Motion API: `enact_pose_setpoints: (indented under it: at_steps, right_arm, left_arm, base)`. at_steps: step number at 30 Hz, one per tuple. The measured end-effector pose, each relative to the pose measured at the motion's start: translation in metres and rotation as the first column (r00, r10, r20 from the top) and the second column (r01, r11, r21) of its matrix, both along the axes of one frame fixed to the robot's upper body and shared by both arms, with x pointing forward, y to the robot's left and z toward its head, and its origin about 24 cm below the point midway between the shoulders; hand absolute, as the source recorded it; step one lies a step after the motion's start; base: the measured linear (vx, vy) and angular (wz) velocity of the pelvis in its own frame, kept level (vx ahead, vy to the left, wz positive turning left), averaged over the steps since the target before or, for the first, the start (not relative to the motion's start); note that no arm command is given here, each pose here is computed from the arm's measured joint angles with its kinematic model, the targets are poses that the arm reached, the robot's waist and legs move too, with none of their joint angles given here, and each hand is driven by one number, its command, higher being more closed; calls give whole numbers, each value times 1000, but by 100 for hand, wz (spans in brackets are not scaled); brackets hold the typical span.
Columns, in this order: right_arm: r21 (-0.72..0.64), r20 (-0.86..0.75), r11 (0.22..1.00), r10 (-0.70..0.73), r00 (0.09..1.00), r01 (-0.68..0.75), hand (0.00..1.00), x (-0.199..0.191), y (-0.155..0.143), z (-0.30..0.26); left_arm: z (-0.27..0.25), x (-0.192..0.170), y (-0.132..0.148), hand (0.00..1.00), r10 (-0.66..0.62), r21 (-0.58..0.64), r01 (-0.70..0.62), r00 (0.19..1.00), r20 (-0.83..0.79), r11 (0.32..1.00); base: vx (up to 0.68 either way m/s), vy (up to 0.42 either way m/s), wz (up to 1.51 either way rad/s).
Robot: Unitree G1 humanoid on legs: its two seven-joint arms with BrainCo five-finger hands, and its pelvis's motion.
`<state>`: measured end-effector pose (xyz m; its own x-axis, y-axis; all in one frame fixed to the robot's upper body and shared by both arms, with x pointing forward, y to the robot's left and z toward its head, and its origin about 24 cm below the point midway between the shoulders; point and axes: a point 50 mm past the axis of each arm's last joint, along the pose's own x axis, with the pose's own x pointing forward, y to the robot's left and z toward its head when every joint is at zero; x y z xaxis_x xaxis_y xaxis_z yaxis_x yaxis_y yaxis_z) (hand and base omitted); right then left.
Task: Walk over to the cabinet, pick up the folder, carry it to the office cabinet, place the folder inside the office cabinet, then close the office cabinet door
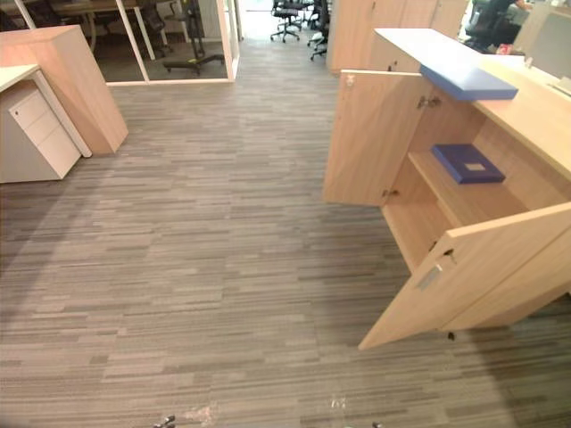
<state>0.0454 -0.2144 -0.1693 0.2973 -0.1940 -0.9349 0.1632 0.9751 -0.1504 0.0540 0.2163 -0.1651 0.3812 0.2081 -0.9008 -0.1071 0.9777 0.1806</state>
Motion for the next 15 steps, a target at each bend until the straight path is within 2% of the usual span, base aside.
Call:
enact_pose_setpoints:
  at_steps: [9,15]
  right_arm:
    - [5,16,1000,-6,1000,6,0,7,1,0]
    - [6,23,1000,-4,1000,4,0,10,1,1]
  left_arm:
    - [0,2,1,0,44,-42,-43,999,16,998]
    - [1,5,1,0,-1,-19,2,1000,28,1000]
  base:
    - [27,-8,4]
    - [0,0,0]
